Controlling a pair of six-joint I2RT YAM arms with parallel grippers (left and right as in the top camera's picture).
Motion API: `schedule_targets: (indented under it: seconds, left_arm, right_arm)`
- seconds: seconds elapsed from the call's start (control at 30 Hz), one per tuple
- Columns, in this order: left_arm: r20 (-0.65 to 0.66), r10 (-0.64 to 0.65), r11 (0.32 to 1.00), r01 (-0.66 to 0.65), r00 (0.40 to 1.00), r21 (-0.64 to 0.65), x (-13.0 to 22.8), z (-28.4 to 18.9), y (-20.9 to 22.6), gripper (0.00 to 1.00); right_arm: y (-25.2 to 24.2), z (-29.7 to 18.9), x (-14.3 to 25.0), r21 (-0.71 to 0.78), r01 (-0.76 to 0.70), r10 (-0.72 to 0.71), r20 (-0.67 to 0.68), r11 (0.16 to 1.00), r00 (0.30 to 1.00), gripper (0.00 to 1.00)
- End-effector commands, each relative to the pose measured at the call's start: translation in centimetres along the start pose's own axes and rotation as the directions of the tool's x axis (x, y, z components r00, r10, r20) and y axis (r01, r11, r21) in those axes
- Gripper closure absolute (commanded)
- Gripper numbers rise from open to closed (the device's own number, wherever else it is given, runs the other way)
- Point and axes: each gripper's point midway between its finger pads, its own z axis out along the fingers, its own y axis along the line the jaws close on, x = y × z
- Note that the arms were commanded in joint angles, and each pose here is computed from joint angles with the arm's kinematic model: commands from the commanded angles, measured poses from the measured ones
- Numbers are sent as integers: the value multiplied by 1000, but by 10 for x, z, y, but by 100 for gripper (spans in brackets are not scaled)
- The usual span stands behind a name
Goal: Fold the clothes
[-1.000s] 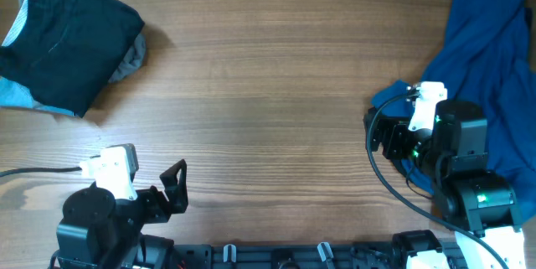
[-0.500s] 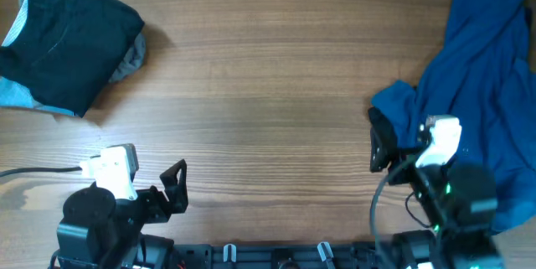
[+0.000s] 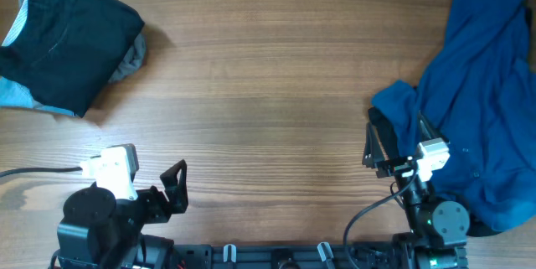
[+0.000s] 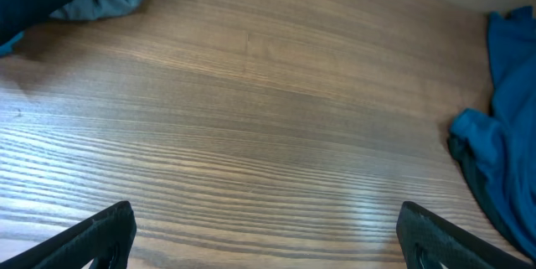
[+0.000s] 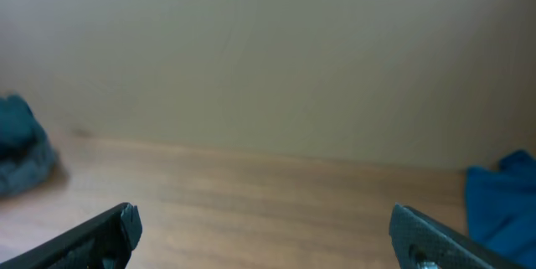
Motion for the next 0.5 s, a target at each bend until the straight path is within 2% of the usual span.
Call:
schedule_targets:
  seconds: [0.0,0.1,0.2,0.47]
  left_arm:
    - [8,-6,1000,6,1000,-8,0,0,2,0]
    - [7,-6,1000,6,1000,-8,0,0,2,0]
    - [8,-6,1000,6,1000,-8,0,0,2,0]
    - [8,-6,1000,6,1000,-8,0,0,2,0]
  right_arm:
    - [-1,0,11,7,95,-95,-17,995,995,0]
    - [0,-2,37,-8,81,-82,-122,997,989,0]
    - [-1,-2,35,0,34,-34,-113,999,993,0]
    - [-1,-2,35,0,37,-37,-114,999,993,0]
